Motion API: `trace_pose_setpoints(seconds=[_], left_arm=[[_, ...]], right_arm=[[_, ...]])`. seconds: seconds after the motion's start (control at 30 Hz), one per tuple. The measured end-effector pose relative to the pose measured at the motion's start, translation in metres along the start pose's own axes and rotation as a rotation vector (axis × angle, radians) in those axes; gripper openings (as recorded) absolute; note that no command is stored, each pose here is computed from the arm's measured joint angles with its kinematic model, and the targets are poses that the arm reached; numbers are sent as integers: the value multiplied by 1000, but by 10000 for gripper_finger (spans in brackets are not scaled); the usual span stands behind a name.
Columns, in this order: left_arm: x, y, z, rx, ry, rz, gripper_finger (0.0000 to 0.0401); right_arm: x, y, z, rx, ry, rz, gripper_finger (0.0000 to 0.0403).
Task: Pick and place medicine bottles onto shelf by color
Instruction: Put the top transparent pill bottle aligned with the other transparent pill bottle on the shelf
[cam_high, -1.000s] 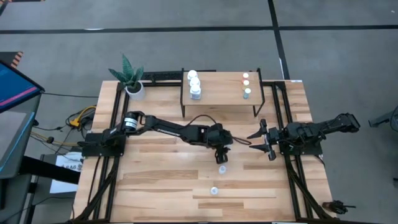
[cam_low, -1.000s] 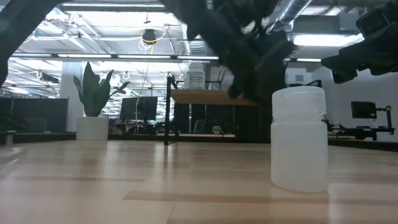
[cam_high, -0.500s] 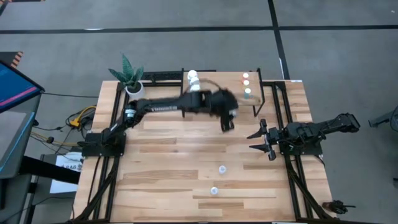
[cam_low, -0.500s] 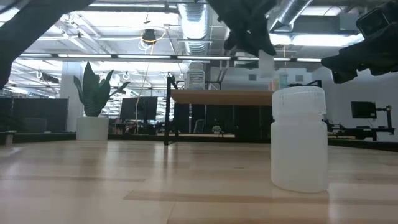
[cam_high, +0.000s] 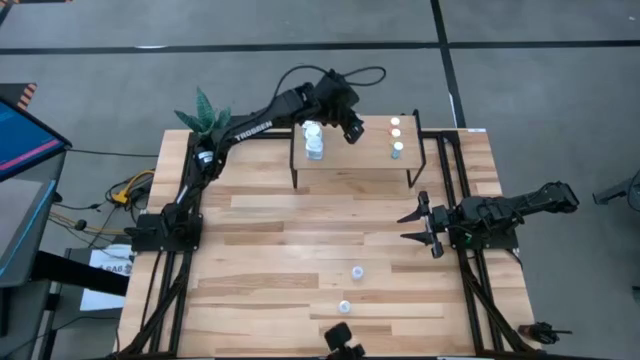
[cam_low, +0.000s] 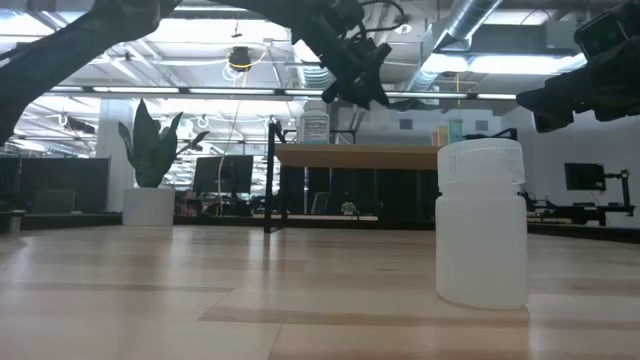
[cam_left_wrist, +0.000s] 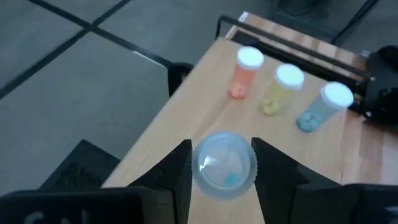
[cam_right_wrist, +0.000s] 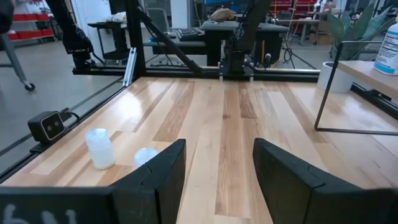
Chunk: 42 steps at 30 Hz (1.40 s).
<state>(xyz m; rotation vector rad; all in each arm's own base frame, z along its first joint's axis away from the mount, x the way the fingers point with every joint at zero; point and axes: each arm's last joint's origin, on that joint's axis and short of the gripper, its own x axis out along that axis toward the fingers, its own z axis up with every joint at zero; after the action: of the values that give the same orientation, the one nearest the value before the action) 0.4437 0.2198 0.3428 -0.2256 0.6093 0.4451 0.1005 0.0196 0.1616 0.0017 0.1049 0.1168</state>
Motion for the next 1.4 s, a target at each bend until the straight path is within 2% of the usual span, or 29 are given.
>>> trace_pose_setpoints(seconds=[0.13, 0.3, 0.73, 1.03, 1.17, 1.4], left_arm=[[-2, 5, 4, -5, -31, -10, 114], [3, 5, -1, 50, -13, -15, 115], [4, -12, -7, 145, 38, -61, 115], [6, -11, -7, 92, 18, 32, 116], [7, -14, -8, 133, 23, -23, 116], [7, -16, -6, 141, -1, -30, 116]], right_arm=[[0, 0, 0, -4, 0, 0, 209], [0, 0, 0, -5, 0, 0, 209], [0, 0, 0, -26, -2, 0, 209], [0, 0, 0, -27, -3, 0, 209], [0, 0, 0, -27, -4, 0, 209], [0, 0, 0, -27, -4, 0, 209]])
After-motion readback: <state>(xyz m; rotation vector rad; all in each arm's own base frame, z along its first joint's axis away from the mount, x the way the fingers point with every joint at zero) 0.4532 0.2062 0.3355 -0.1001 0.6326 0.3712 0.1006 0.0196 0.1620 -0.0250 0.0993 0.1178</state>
